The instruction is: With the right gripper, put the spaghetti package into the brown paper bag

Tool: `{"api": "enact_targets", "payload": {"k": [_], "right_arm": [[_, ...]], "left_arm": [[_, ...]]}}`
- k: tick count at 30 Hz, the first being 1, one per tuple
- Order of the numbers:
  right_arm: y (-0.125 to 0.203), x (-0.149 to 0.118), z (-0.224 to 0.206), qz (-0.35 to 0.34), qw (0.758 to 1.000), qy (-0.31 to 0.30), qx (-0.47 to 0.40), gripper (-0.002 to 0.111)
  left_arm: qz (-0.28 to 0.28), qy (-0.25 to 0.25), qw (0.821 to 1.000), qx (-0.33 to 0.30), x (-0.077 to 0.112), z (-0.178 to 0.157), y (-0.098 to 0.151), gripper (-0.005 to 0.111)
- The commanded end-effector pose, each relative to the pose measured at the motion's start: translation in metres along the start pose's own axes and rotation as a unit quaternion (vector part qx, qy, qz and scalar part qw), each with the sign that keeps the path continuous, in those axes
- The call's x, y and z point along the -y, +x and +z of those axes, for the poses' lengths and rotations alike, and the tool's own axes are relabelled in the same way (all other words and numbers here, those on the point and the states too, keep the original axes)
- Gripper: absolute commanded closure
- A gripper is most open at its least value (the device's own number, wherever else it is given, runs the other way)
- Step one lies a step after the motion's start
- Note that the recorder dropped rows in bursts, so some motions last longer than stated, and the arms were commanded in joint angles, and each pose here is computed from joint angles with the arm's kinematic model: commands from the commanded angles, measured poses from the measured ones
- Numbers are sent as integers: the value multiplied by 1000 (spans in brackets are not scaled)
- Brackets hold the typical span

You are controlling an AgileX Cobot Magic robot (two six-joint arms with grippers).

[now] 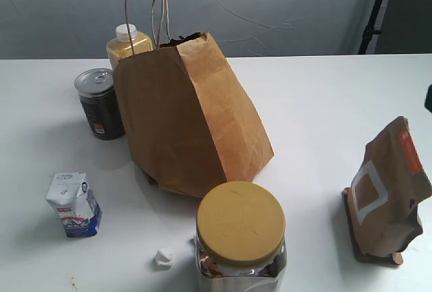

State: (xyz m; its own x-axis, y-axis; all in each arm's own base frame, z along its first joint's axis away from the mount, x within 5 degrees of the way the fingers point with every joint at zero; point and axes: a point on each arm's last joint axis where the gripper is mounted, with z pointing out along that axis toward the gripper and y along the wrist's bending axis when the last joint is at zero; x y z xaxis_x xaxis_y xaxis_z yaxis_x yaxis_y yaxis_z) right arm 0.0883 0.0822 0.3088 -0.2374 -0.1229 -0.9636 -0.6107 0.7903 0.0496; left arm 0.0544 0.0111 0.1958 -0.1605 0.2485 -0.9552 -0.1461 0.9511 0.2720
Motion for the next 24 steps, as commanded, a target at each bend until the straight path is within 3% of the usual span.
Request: {"api": "enact_targets", "payload": {"k": [1,7,14,24], "right_arm": [[18,10,-11,28,999,24,-8,108],[37,25,-40,36,997,60,24,108],[52,32,-69,95,984,112,105,108],[101,27,-45,71,985,105,119,108]], "left_arm": [[-4,2,1000,-2,1,1,1,107],[-4,2,1000,-2,1,1,1,107],[-4,2,1000,-2,1,1,1,107],[-4,2,1000,-2,1,1,1,107]]}}
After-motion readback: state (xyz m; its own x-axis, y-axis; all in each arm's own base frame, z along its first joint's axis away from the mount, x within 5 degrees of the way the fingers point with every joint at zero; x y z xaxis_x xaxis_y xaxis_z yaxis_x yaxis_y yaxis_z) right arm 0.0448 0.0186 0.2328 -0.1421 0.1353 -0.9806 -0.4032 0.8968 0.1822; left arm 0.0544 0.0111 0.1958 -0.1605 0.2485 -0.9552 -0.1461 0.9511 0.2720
